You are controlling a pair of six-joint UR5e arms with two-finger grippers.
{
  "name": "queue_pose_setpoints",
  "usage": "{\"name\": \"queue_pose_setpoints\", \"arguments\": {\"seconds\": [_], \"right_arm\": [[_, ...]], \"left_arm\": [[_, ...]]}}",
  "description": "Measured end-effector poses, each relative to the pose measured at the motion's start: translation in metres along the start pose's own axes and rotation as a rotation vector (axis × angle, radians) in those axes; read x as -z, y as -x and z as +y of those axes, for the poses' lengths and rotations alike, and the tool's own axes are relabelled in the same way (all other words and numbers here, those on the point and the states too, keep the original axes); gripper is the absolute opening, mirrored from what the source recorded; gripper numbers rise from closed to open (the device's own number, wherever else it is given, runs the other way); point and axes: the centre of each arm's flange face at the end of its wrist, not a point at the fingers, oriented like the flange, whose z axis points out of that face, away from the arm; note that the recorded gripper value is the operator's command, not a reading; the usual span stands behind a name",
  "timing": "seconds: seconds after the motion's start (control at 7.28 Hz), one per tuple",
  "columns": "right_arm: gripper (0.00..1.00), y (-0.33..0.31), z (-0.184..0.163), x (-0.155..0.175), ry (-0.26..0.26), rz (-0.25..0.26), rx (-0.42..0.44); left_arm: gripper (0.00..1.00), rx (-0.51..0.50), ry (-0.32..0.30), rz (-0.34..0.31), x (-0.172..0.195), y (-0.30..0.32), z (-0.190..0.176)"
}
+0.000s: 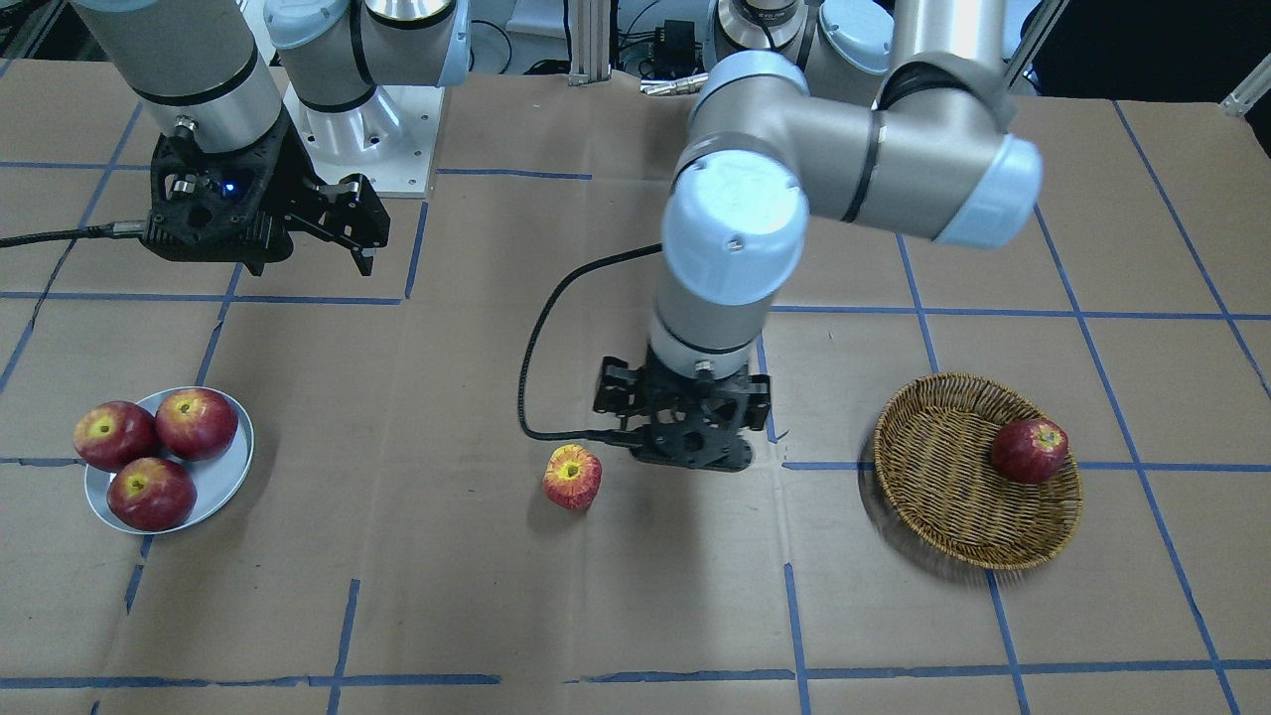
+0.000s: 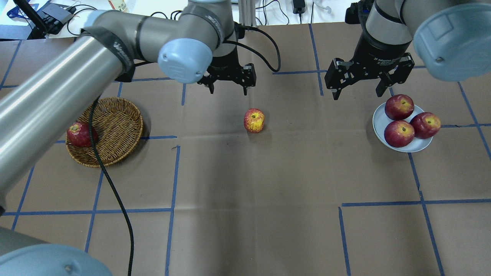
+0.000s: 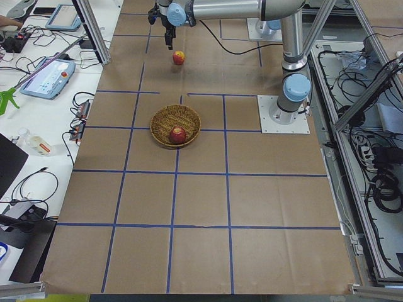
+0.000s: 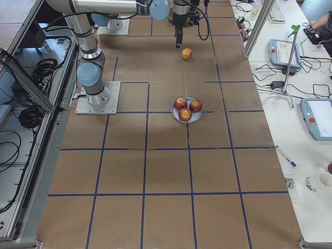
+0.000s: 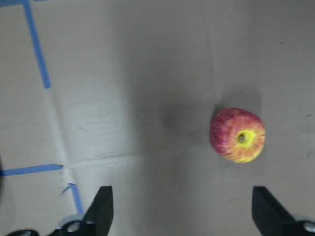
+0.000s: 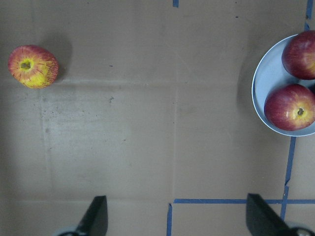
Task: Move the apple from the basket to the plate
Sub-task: 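Raise the left gripper away while the right gripper moves over the apple, then lower the right gripper and grasp the yellow-red apple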
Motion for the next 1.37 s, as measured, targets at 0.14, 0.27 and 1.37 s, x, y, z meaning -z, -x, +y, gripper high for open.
{"name": "queue_pose_setpoints", "arguments": {"seconds": [0.14,0.27,1.37], "right_arm": [[1.00,0.003,-0.001,-0.001,0.001,-0.001,-0.002],[1.00,0.008,-0.007,-0.005,0.004,-0.001,-0.014],[1.00,0.218,-0.118,-0.152,-0.016,0.010,-0.062]], "left_arm": [[0.99,0.013,0.009,0.002,0.022,0.043,0.005],[0.99,0.018,0.010,0.001,0.036,0.075,0.010],[0.99,0.021,0.018,-0.028,0.053,0.131,0.017]]}}
